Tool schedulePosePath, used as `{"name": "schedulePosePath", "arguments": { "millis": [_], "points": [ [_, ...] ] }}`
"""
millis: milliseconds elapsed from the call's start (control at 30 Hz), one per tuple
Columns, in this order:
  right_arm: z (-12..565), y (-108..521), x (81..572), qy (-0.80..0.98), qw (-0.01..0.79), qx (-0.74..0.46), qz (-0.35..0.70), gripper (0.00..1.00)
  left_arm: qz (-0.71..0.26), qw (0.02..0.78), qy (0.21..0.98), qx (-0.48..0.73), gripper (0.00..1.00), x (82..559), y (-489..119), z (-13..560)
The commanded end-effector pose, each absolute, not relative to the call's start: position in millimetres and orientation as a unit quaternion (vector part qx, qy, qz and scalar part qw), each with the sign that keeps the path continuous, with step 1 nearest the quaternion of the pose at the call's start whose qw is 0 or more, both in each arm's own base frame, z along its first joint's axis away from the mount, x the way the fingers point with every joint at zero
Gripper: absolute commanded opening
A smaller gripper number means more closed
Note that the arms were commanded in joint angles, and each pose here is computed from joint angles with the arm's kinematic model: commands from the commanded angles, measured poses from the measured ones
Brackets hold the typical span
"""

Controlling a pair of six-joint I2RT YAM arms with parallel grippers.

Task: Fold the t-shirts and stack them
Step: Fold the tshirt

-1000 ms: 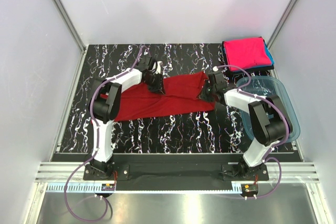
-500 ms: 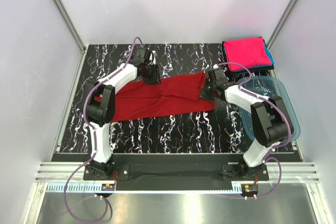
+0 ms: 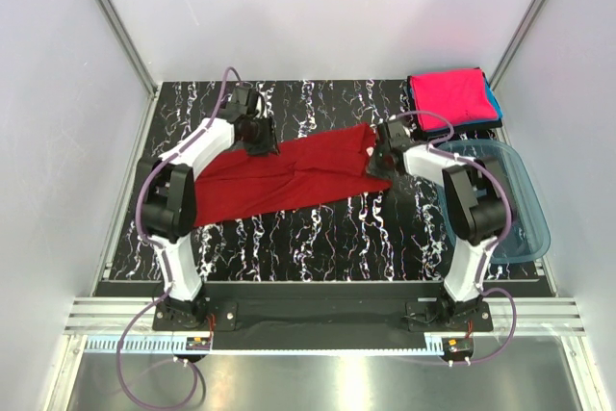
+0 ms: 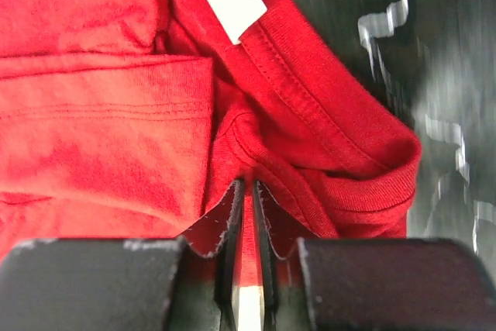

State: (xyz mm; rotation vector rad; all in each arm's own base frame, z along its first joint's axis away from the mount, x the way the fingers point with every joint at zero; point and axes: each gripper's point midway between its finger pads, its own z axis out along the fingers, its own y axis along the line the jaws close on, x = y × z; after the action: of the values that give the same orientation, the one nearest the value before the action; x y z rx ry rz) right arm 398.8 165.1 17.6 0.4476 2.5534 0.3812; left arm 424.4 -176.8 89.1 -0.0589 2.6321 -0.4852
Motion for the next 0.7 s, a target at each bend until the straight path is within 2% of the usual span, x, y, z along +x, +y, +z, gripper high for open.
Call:
{"name": "schedulePosePath", "arguments": {
  "millis": [0, 67, 133, 167, 233, 267, 300, 367, 433, 500, 667],
  "points": [
    [-10.4, 144.7, 417.5, 0.953, 0.240, 0.150, 0.105, 0.15, -0.220, 0.234, 0.947, 0.017, 0.43, 403.6, -193.5, 116.2],
    [3.9, 144.8, 451.6, 0.947, 0.255, 0.148, 0.125, 0.15, -0.232, 0.229, 0.945, 0.040, 0.43, 386.8, -211.2, 120.7],
    [-6.7, 140.9, 474.6, 0.949, 0.252, 0.146, 0.121, 0.15, -0.212, 0.225, 0.949, 0.056, 0.43, 371.6, -213.5, 112.1],
    [15.5, 142.2, 504.4, 0.942, 0.280, 0.135, 0.124, 0.16, -0.210, 0.226, 0.949, 0.065, 0.43, 363.2, -218.6, 113.6],
    [-3.4, 135.6, 525.0, 0.948, 0.264, 0.129, 0.121, 0.16, -0.196, 0.216, 0.954, 0.067, 0.43, 350.7, -215.6, 103.0],
    [24.6, 138.0, 559.8, 0.935, 0.303, 0.129, 0.135, 0.16, -0.188, 0.218, 0.955, 0.073, 0.43, 346.2, -215.4, 102.2],
    [7.5, 134.3, 569.2, 0.937, 0.295, 0.129, 0.135, 0.17, -0.175, 0.214, 0.958, 0.071, 0.43, 341.7, -210.3, 95.7],
    [37.1, 145.9, 598.6, 0.923, 0.326, 0.106, 0.175, 0.18, -0.149, 0.220, 0.962, 0.066, 0.43, 342.4, -200.2, 90.1],
    [41.1, 151.4, 604.9, 0.922, 0.323, 0.102, 0.190, 0.19, -0.123, 0.223, 0.965, 0.060, 0.43, 343.0, -190.8, 84.7],
    [70.0, 155.4, 612.1, 0.912, 0.344, 0.097, 0.203, 0.22, -0.107, 0.223, 0.968, 0.046, 0.44, 340.9, -182.7, 79.9],
    [112.6, 151.0, 590.6, 0.905, 0.357, 0.103, 0.207, 0.31, -0.087, 0.215, 0.973, -0.011, 0.45, 335.8, -159.7, 53.1]
  ]
}}
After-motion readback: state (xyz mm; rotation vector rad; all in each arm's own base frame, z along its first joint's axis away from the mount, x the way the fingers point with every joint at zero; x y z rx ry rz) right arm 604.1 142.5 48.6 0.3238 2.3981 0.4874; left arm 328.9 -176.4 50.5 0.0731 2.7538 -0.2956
